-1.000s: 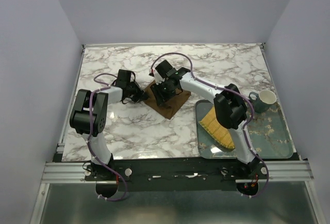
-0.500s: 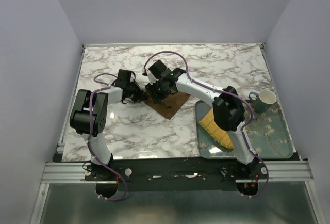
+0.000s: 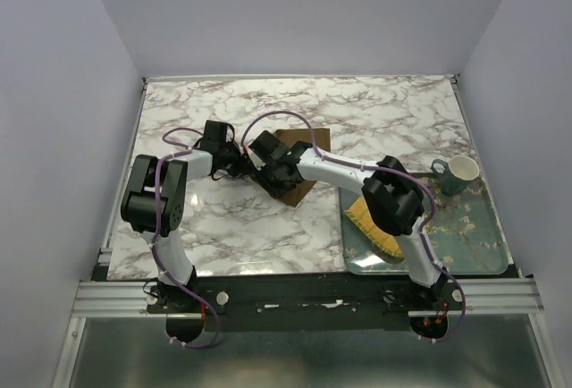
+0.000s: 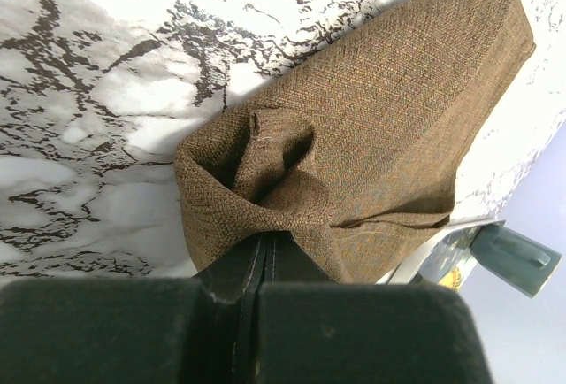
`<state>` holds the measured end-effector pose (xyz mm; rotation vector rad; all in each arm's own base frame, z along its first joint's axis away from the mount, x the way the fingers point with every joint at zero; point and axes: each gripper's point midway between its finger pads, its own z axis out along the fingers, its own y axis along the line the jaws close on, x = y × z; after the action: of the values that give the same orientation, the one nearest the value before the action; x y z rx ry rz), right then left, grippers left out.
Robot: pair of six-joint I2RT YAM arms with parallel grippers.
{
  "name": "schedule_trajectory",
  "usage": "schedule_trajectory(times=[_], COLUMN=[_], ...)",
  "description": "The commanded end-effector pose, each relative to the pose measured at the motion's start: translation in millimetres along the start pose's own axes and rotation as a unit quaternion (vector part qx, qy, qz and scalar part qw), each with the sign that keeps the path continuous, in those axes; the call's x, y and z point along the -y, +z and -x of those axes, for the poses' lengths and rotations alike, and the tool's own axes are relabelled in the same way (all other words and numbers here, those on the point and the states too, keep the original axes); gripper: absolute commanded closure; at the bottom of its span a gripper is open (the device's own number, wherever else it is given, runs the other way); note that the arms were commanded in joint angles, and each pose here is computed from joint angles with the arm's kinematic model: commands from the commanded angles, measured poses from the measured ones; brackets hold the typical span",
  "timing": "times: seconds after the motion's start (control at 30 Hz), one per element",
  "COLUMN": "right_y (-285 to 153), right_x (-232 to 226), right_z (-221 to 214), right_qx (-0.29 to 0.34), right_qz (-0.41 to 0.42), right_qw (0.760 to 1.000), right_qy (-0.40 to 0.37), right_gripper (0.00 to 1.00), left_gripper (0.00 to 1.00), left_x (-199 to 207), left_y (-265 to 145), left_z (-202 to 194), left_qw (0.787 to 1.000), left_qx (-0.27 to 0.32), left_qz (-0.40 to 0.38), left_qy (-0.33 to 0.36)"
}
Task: Fold the napkin, place the utensils inside, and roll it up
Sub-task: Roll the napkin with the utensil
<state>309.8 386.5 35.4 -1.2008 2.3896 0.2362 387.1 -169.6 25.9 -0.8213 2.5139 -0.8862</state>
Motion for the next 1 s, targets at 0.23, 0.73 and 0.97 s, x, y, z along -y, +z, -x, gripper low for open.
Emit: schedule_trajectory(times=[0.23,0.73,0.97], right_y=[-46.3,-12.4,0.8], right_x=[4.9,-16.8,-4.4], right_z=[28.3,10.7,-2.5], right_qx=[0.041,0.01,-0.008], right_qz=[-0.03,0.011,-0.016], right_qw=[0.998,0.999,0.999], right_qy=[-0.029,-0.042,-0.045], right_gripper=[0.39,0.67,0.59], left_gripper=[1.0,1.0,1.0], left_x=[-92.9,-92.4,-92.7], left_y=[13.9,12.4,12.8], left_z=[-28.8,-26.8,-26.7], left_qw=[0.987,0.987,0.987], left_qx=[-0.026,-0.024,-0.024], left_qz=[0.156,0.155,0.155], left_qy=[-0.022,-0.019,-0.018])
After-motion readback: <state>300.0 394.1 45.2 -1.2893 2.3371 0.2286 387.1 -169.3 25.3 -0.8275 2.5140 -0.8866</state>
